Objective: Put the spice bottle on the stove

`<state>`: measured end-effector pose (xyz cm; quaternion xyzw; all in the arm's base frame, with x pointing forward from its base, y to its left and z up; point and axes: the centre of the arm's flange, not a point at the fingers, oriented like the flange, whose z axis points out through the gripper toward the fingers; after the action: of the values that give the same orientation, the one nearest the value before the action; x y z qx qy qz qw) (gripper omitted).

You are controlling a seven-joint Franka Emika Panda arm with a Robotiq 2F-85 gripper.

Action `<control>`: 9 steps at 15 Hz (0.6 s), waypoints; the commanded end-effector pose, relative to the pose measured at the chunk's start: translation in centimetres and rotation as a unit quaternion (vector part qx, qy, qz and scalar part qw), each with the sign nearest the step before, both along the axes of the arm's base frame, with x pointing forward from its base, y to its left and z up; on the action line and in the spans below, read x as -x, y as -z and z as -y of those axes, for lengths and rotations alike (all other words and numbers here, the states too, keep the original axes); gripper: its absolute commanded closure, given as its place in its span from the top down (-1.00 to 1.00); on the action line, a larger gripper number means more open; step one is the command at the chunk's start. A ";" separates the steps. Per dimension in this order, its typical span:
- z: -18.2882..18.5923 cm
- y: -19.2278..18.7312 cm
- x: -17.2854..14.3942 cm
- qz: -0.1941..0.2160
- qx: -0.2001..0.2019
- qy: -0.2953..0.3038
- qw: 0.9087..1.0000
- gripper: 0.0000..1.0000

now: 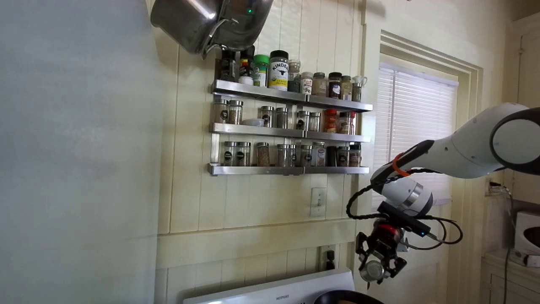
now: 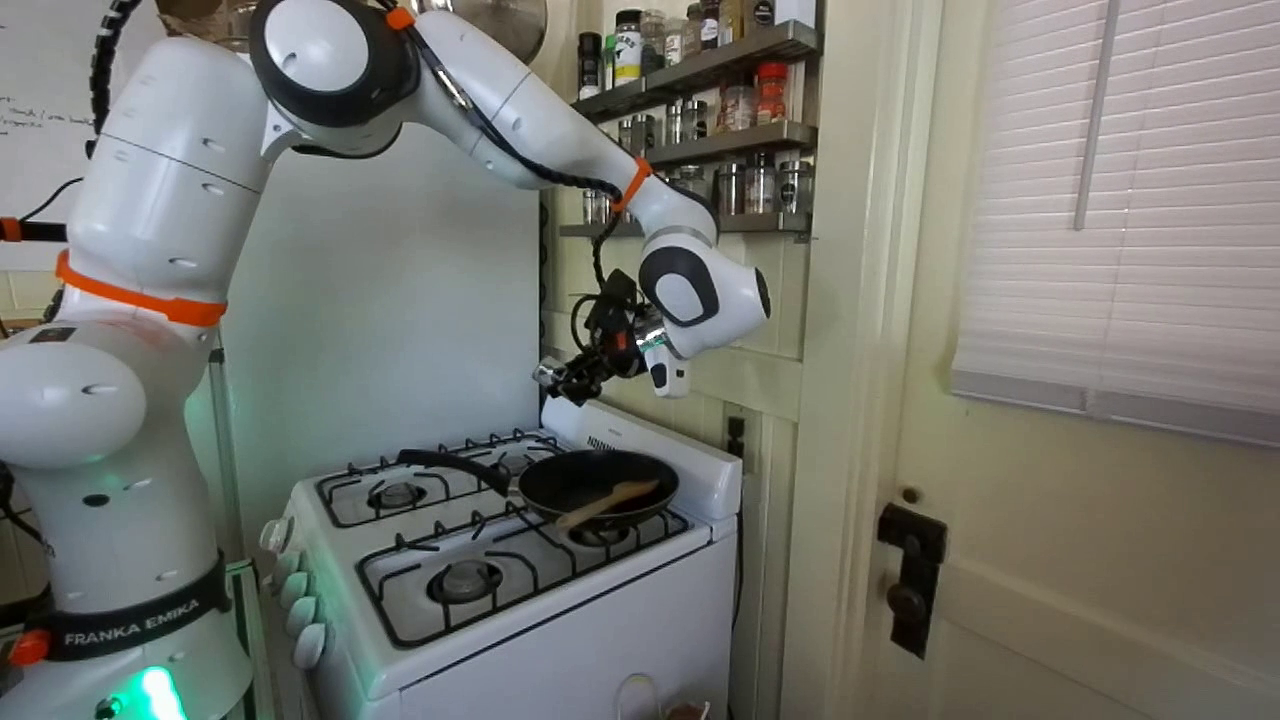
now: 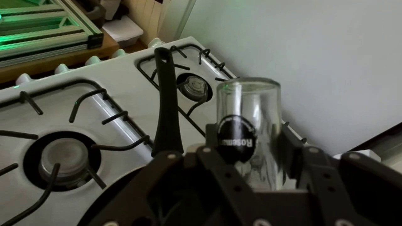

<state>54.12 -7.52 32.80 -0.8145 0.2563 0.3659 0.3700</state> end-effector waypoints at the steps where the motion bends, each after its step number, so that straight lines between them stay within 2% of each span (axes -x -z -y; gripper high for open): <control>1: -0.8 -0.1 -0.3 0.008 0.008 -0.001 1.000 -0.54; 2: -0.7 -0.4 0.1 0.000 0.041 -0.010 0.999 -0.54; 5: -0.7 -2.3 1.8 0.000 0.079 -0.052 0.996 -0.54; 6: -0.6 -3.2 2.5 0.006 0.104 -0.060 0.993 -0.54; 7: -0.5 -4.0 3.2 0.015 0.111 -0.067 0.991 -0.54; 9: -0.3 -5.3 4.7 0.004 0.143 -0.077 0.987 -0.54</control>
<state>52.78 -7.64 35.63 -0.8653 0.2313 0.3573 0.2647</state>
